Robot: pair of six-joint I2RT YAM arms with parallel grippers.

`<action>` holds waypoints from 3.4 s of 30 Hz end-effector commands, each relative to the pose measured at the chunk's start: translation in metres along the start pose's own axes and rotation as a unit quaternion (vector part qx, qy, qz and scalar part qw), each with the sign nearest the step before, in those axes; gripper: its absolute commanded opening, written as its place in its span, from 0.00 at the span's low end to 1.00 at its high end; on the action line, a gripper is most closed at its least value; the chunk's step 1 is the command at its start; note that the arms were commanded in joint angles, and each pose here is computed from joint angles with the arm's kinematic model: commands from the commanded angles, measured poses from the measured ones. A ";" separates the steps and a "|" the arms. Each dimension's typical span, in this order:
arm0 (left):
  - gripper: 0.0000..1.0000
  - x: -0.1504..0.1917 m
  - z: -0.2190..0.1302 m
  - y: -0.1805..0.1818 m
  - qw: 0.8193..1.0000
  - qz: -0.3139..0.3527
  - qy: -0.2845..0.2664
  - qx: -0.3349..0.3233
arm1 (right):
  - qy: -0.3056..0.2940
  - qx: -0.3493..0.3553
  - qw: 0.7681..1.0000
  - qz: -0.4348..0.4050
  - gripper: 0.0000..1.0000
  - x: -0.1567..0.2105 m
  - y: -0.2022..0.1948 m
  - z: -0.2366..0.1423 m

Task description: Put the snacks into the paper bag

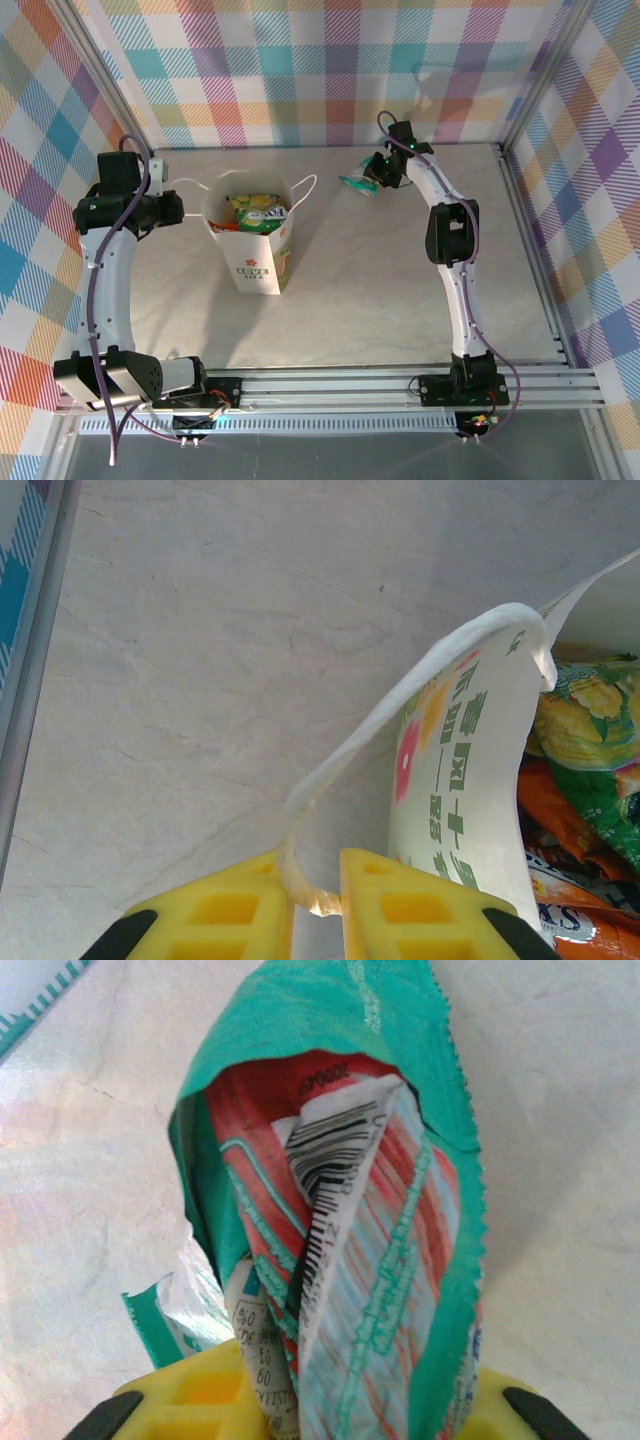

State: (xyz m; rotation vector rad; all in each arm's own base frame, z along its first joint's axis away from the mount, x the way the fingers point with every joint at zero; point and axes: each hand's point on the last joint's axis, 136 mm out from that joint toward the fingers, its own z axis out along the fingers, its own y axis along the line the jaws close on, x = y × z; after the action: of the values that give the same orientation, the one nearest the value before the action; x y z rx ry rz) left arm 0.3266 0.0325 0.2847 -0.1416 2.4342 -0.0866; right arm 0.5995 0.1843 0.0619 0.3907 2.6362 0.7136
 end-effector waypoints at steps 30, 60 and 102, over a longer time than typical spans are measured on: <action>0.21 -0.006 -0.002 -0.003 1.000 0.007 -0.002 0.021 | -0.079 0.057 0.979 -0.181 0.17 0.048 0.068 -0.152; 0.25 -0.008 -0.031 -0.032 0.994 0.054 -0.016 0.089 | -0.233 0.047 0.923 -0.302 0.17 0.066 0.143 -0.285; 0.26 0.010 -0.031 -0.058 0.984 0.127 0.016 0.127 | -0.366 -0.049 0.811 -0.454 0.17 0.118 0.280 -0.390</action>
State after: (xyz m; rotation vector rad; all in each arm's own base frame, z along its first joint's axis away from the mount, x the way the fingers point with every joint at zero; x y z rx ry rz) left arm 0.3078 -0.0177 0.3105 0.2128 2.3987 -0.2703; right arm 0.3828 0.2960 0.4408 -0.5625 1.8367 0.2264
